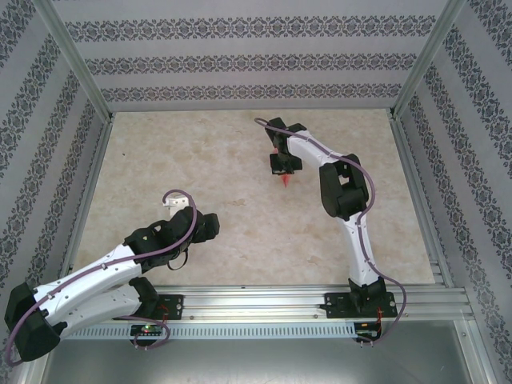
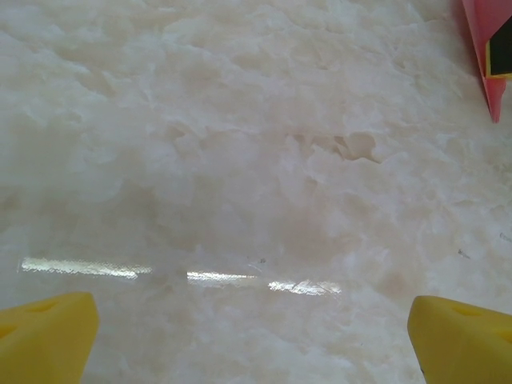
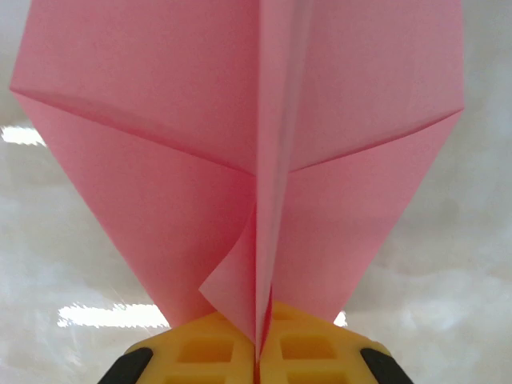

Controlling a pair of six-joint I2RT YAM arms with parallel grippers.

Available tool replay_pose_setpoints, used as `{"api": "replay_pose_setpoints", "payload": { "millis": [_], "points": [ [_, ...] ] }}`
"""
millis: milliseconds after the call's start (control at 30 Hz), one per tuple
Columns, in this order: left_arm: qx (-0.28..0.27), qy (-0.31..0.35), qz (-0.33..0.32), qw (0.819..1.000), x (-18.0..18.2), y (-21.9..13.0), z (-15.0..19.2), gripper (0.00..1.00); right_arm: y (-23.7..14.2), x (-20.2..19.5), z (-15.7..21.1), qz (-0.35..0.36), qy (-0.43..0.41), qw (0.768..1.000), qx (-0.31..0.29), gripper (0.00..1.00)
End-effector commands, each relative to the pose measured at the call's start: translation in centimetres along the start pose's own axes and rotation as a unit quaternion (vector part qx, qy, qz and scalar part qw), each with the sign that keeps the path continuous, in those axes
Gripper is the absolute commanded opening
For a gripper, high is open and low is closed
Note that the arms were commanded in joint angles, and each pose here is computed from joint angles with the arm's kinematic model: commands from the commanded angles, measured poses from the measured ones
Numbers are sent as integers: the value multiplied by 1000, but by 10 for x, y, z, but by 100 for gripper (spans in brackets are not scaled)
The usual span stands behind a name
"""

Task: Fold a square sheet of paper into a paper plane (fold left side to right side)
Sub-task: Place the paper plane at the top-center of the table, then reset both arms

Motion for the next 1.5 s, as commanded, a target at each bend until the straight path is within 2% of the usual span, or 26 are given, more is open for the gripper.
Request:
{"api": "replay_pose_setpoints", "payload": {
  "millis": [0, 300, 533, 967, 1133, 1267, 1333, 1467],
  "points": [
    [-1, 9, -18, 1000, 4, -1, -2, 100, -10, -1, 17, 5, 7, 1000, 5, 10],
    [2, 9, -15, 1000, 3, 0, -1, 100, -4, -2, 17, 19, -3, 1000, 11, 16],
    [3, 9, -14, 1000, 3, 1, 0, 100, -20, -2, 14, 20, -8, 1000, -2, 17],
    [-4, 18, -34, 999, 5, -9, -11, 100, -89, -2, 22, 5, -29, 999, -42, 36],
    [-33, 10, -50, 998, 8, -15, -22, 100, -142, -23, 36, 13, -34, 994, -100, 42],
    [-55, -8, -86, 995, 25, -16, -36, 100, -179, -55, 53, -19, -19, 985, -169, 52],
    [-62, -26, -101, 993, 39, -14, -45, 100, -192, -74, 62, -35, -12, 977, -211, 57],
    [-82, -57, -128, 987, 66, -6, -59, 100, -188, -115, 75, -52, 17, 964, -259, 64]
  ]
}}
Point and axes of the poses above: each hand's point on the last joint's axis, 136 mm out from that joint toward the fingers, its own y axis out along the fingers, its own x axis along the line the jaws close on, z = x × y, the point moved 8 cm from there along -y, back along the fingers, and after that the axes turned 15 degrees about y, right-handed, at the moved point
